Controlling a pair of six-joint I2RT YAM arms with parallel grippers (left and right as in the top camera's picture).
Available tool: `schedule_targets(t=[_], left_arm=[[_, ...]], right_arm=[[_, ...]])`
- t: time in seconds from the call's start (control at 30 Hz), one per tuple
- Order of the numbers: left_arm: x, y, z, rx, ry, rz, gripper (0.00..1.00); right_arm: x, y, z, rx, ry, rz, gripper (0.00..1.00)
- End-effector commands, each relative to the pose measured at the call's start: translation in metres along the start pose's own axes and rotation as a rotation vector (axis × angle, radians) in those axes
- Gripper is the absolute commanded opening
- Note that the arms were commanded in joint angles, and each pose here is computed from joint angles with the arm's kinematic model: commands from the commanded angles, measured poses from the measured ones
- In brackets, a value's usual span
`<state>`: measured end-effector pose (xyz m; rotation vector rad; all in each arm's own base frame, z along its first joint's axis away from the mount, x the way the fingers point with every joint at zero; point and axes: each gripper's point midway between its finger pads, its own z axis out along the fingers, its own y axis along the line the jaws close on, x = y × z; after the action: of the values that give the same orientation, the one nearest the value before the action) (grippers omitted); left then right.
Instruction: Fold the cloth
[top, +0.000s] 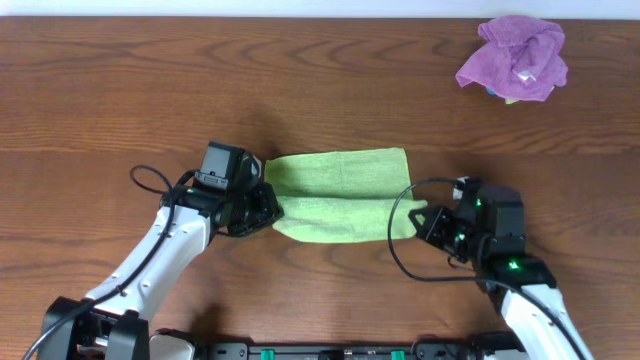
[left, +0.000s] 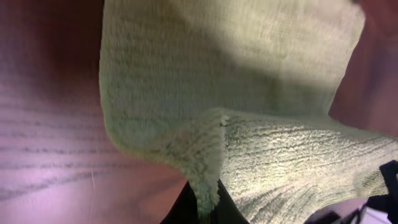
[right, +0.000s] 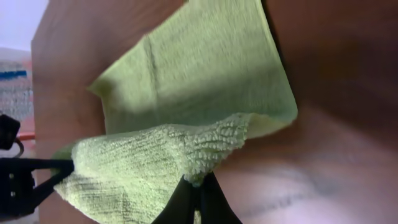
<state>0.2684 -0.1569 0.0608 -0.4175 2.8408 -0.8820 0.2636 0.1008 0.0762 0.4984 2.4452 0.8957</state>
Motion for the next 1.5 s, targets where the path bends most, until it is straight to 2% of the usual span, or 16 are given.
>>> schedule_targets(t=[0.0, 0.33, 0.93, 1.47], left_arm=[[-0.014, 0.01, 0.0, -0.055, -0.074, -0.028, 0.06], [-0.048, 0.009, 0.01, -0.048, -0.198, -0.074, 0.06], [-0.096, 0.027, 0.026, -0.027, -0.32, -0.142, 0.06], [-0.115, 0.027, 0.03, -0.02, -0.393, -0.144, 0.06]], right_arm=[[-0.007, -0.009, 0.009, 0.037, -0.021, 0.013, 0.02], [-0.038, -0.008, 0.036, 0.058, -0.043, -0.016, 0.01], [-0.08, -0.006, 0.077, 0.065, -0.072, -0.052, 0.01], [-0.078, -0.01, 0.09, 0.143, -0.101, -0.136, 0.01]])
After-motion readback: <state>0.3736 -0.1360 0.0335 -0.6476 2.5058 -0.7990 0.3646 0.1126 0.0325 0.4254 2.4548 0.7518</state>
